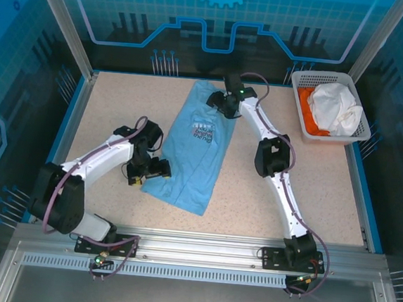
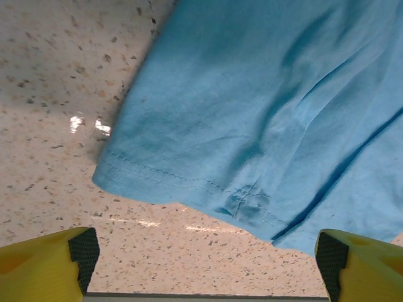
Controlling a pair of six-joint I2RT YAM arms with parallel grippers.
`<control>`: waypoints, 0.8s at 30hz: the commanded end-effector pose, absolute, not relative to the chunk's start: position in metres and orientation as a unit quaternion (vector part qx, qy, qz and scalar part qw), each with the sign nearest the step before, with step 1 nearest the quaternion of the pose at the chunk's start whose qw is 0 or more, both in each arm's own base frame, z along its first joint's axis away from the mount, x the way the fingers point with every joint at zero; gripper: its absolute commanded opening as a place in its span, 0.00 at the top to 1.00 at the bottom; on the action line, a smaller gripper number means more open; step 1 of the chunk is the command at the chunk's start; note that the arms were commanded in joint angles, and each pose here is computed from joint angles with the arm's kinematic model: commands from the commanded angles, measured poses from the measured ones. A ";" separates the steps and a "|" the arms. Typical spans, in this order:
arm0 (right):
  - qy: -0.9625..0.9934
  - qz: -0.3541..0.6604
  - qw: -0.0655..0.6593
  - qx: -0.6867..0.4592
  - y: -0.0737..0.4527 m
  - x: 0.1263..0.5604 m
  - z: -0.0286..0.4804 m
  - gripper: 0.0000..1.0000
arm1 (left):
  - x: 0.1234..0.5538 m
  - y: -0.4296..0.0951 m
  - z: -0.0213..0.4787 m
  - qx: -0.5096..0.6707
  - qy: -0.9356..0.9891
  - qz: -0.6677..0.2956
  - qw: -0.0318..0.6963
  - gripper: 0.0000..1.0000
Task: Fold and stack the t-shirts
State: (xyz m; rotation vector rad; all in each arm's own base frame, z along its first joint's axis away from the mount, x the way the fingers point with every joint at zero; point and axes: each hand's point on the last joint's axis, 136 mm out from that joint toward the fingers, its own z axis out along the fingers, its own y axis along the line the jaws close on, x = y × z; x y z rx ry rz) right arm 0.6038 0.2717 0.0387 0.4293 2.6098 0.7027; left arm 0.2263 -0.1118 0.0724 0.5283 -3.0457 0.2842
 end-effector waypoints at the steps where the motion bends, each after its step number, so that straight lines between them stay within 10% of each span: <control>1: 0.917 0.313 0.159 0.187 0.273 0.612 0.003 0.29 | 0.230 -0.130 0.057 0.173 -0.974 0.138 0.050 0.08; 11: 0.898 0.341 0.216 0.176 0.243 0.622 0.115 0.24 | 0.233 -0.164 0.016 0.181 -0.954 0.206 0.124 0.13; 24: 0.958 0.246 0.124 0.078 0.218 0.453 0.131 0.27 | 0.171 -0.207 -0.009 0.150 -0.936 0.216 0.234 0.13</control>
